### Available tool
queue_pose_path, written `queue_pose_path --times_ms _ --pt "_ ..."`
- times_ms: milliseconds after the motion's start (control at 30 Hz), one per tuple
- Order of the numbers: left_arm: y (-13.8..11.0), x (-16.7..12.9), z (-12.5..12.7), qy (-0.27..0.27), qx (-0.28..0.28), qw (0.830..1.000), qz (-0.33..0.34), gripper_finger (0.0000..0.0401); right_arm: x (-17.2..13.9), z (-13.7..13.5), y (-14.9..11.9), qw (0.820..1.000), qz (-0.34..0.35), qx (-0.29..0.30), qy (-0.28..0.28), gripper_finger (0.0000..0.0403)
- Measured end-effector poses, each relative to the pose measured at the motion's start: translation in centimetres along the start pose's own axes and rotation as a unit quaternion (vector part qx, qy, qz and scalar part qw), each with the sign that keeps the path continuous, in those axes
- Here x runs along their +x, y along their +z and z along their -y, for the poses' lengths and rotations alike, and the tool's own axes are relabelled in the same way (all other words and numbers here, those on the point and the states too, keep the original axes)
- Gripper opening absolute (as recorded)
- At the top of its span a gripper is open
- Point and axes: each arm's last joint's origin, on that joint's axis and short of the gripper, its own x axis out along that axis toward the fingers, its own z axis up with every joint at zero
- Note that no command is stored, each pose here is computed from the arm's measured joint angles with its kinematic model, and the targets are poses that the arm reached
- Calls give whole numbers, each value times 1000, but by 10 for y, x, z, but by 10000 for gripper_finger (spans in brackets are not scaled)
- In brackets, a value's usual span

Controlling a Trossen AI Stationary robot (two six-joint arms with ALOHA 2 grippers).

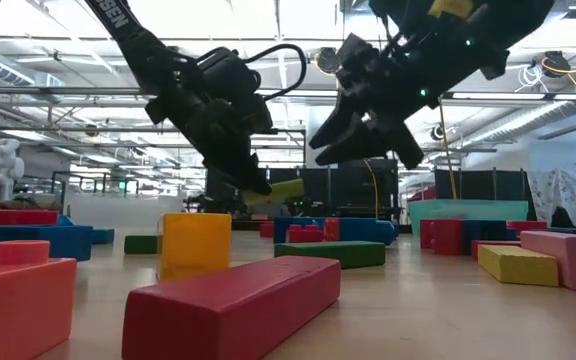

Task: Sort blocks by size
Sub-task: Put the green block into the blue bin

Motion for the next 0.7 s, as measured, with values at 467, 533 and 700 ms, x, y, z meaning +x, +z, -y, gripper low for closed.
queue_pose_path --times_ms 467,533,700 --pt "5 -1 0 -21 -10 999 25 108 33 -11 7 997 -14 -80 -19 171" --pt "5 -1 0 -21 -10 999 25 108 39 -14 8 995 -17 -93 -14 171" --pt "5 -1 0 -22 -12 999 24 108 45 -14 12 995 -18 -101 -19 155"
